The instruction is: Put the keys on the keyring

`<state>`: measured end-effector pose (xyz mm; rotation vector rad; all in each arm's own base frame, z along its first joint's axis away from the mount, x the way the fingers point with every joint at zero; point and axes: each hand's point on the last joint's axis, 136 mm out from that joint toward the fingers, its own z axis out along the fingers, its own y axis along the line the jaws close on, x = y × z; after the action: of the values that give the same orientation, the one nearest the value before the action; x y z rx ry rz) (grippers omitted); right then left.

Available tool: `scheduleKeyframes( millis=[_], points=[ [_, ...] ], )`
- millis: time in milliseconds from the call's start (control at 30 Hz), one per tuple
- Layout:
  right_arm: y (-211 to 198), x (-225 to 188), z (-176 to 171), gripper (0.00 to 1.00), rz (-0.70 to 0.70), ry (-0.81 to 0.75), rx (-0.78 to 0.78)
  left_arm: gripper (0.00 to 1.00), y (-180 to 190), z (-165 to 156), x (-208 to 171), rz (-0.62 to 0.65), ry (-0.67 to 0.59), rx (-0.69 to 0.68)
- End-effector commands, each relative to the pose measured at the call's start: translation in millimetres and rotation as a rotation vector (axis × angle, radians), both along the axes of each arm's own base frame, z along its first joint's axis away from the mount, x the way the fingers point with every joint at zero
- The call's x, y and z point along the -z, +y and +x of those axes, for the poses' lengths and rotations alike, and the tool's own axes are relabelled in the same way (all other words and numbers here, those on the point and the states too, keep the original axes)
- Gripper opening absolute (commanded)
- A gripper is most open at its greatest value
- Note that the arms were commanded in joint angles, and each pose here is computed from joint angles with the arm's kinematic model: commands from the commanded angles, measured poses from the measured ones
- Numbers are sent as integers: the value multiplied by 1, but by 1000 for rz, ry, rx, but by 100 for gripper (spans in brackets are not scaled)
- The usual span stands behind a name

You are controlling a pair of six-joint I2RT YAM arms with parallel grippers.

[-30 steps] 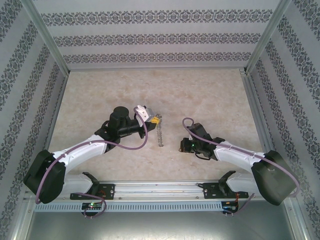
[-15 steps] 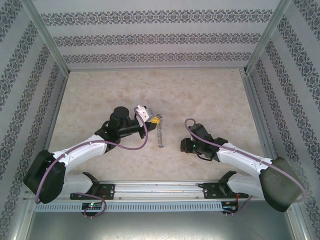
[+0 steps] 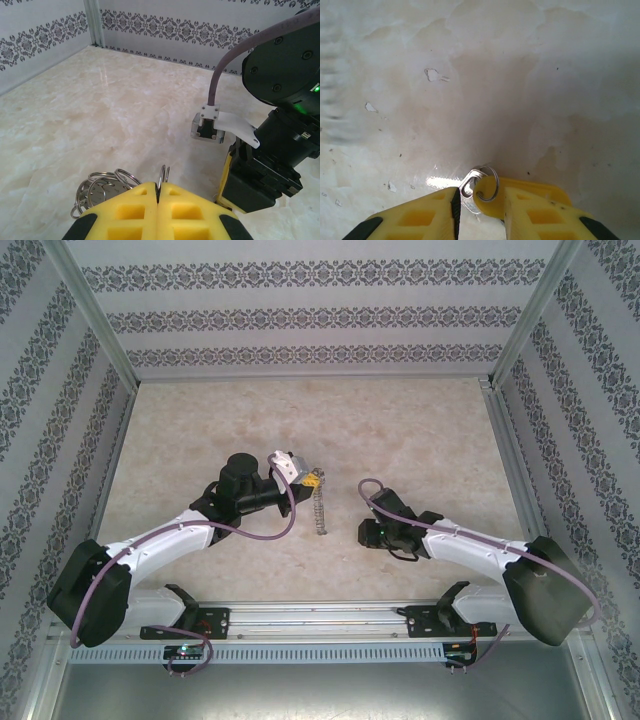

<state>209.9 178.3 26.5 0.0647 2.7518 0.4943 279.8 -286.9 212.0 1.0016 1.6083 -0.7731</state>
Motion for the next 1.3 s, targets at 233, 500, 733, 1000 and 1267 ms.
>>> scheduleKeyframes(
  millis=[233,500,733,1000,1267],
  points=[
    [9,-8,9,29,3,-18,-2,0,-4,-5,-21,-53,-70,15],
    [1,-6,5,28,-16,-19,21,0,-4,-5,-22,-56,-72,16],
    [-2,-4,3,28,-17,-12,28,0,-4,-5,-22,-57,-72,15],
    [2,3,3,28,-19,6,19,0,-4,-5,-23,-57,-75,13],
    [5,4,4,28,-14,13,13,0,-3,-5,-22,-54,-77,11]
  ],
)
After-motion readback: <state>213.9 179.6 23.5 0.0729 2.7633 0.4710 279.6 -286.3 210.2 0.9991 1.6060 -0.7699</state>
